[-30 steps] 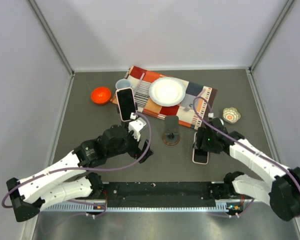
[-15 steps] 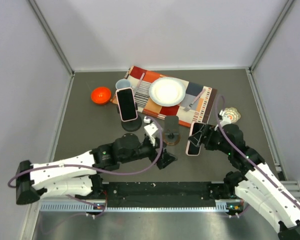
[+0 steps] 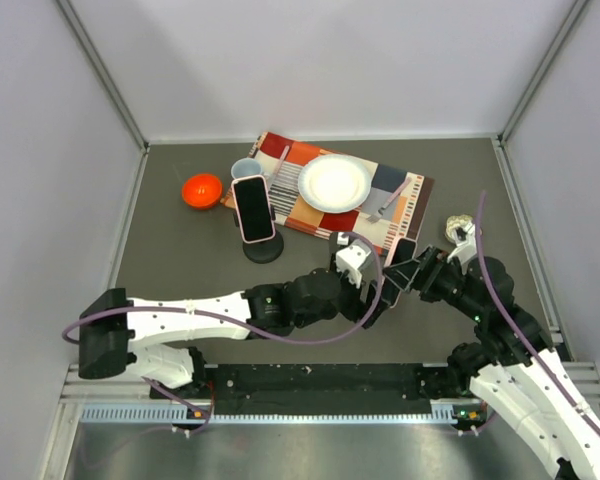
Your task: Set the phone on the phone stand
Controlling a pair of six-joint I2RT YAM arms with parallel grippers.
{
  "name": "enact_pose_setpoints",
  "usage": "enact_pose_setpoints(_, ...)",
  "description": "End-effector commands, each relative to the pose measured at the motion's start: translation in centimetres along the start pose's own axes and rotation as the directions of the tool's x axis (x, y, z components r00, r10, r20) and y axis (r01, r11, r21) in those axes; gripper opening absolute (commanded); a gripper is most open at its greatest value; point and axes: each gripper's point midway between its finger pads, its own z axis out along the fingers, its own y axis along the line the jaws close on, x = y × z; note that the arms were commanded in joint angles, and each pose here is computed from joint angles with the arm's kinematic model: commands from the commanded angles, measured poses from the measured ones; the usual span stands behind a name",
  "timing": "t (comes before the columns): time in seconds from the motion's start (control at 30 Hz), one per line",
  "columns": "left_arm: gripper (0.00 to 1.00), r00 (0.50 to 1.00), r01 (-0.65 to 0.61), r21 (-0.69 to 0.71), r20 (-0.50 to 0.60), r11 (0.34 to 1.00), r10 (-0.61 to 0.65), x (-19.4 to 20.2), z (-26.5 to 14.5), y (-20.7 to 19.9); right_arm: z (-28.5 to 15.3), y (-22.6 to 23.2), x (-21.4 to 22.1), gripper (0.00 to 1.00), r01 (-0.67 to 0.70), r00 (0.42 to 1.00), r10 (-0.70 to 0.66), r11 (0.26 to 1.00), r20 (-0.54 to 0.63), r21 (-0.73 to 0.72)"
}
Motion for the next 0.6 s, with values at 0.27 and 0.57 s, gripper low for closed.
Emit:
enact_pose_setpoints(0.27,0.50,0.995,0.050,0.013,0.090,0.999,-0.051,-3.8,3.2,-2.3,-3.0,3.5,-1.5,0.00,-0.036,0.997,0.043,0.993,0.063,-0.117)
enact_pose_setpoints(0.57,0.00,0.997,0.013,0.027,0.076,1.000,-0.015,-4.3,1.8,-2.4,-3.4,5.1,-2.0,0.42,0.064,0.998,-0.058,0.985,0.038,-0.158)
